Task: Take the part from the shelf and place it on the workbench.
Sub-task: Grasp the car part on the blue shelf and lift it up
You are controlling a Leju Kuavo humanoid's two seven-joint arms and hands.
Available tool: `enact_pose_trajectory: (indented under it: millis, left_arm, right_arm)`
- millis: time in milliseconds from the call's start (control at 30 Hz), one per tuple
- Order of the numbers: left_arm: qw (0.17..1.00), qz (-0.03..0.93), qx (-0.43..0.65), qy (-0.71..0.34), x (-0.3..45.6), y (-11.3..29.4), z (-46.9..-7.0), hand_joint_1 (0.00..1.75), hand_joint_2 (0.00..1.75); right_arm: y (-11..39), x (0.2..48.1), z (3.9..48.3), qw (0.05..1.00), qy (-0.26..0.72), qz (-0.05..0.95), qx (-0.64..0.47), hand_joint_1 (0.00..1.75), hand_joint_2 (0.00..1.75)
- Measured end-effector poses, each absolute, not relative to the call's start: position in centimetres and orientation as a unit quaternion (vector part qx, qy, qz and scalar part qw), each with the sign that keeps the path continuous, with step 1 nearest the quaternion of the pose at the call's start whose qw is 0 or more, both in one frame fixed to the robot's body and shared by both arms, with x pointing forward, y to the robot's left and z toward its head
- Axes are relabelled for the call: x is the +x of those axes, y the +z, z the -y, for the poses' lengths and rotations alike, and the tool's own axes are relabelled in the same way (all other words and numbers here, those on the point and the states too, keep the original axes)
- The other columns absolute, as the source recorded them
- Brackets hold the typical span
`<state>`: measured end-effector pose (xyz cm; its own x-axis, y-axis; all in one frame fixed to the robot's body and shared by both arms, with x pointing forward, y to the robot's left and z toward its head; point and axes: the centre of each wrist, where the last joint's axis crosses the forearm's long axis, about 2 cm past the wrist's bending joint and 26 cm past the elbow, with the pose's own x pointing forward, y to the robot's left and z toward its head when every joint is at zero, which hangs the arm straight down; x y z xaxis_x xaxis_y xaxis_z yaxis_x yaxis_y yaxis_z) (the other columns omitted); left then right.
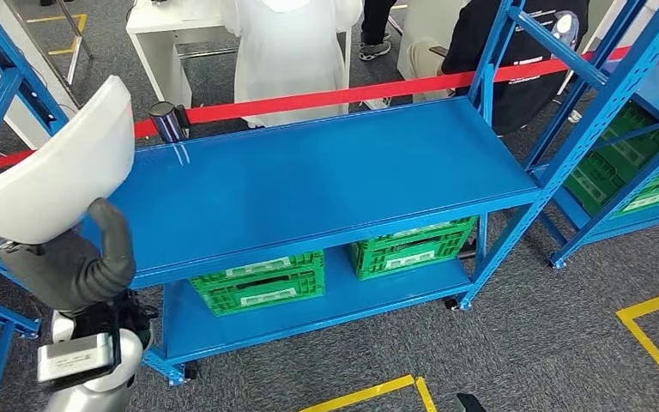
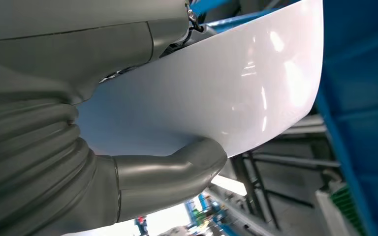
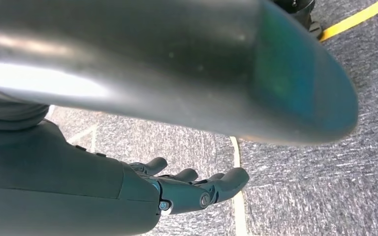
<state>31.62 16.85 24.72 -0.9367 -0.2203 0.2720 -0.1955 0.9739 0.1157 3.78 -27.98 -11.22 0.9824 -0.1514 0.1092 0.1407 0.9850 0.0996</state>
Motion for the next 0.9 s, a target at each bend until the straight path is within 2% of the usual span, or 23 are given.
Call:
enact_pose_trajectory:
  millis: [900]
  left_arm:
    - [0.127, 0.986, 0.102, -0.025, 27.0, 24.1, -18.4, 1.75, 1.75]
  right_arm:
    - [-11.2, 4.1, 27.8, 0.995, -0.059, 0.067, 0.043, 0.0, 0.0]
